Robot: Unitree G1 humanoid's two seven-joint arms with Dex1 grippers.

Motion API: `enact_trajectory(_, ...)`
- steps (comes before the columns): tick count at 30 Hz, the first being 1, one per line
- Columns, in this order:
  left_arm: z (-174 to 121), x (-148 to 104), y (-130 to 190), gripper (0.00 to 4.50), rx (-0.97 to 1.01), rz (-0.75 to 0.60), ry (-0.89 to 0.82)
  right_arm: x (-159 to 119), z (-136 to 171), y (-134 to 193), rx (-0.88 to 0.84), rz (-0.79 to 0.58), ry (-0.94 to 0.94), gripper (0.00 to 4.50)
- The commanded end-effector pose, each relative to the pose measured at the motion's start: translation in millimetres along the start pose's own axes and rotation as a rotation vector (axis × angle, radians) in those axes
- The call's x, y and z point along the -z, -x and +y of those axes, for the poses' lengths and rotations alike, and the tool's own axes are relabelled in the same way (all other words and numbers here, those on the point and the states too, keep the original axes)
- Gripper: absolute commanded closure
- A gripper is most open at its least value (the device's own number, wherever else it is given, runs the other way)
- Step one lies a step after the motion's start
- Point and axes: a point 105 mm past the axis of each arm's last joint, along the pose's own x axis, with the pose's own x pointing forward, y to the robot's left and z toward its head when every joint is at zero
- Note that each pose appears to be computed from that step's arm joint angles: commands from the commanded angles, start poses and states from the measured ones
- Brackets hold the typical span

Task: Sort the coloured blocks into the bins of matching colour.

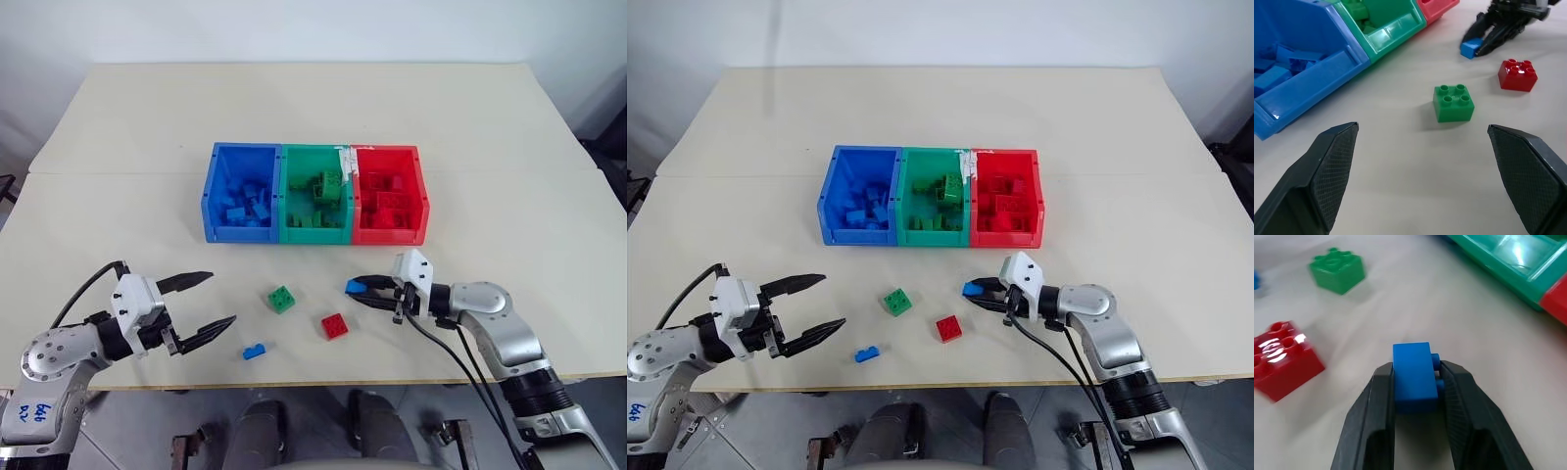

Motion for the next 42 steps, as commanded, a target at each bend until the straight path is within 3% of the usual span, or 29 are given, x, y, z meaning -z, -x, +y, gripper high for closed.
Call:
enact_trajectory(1,6,-17,0,0.0,-0.081,-0.08,-0.006,-43,2,-2,-0.057,-0.136,0.101,3.58)
enact_trajectory(5,23,-21,12,0.0,-0.278,-0.146,0.044,-92,-14,-29,-0.045,-0.232,0.104,3.58)
enact_trajectory(11,24,-12,27,0.0,-0.371,-0.128,0.055,-145,-26,-85,-0.022,-0.317,0.157,3.58)
enact_trajectory(19,26,-8,36,0.0,-0.446,-0.127,0.051,-172,-45,-145,0.055,-0.278,0.158,3.58)
enact_trajectory(25,24,-7,34,0.0,-0.446,-0.127,0.053,-180,-44,-152,0.036,-0.296,0.171,1.5)
enact_trajectory(29,21,-8,28,0.0,-0.416,-0.13,0.055,-180,-42,-133,-0.01,-0.339,0.199,0.14)
enact_trajectory(35,14,-11,10,0.0,-0.275,-0.115,0.029,-155,-37,-67,-0.094,-0.358,0.252,0.06)
enact_trajectory(37,11,-13,-1,0.0,-0.196,-0.108,0.015,-134,-35,-31,-0.103,-0.346,0.267,0.06)
enact_trajectory(40,6,-13,-14,0.0,-0.084,-0.084,-0.004,-111,-32,10,-0.06,-0.322,0.361,0.06)
enact_trajectory(42,2,-17,-26,0.0,0.006,-0.091,-0.015,-88,-35,44,0.024,-0.265,0.298,0.06)
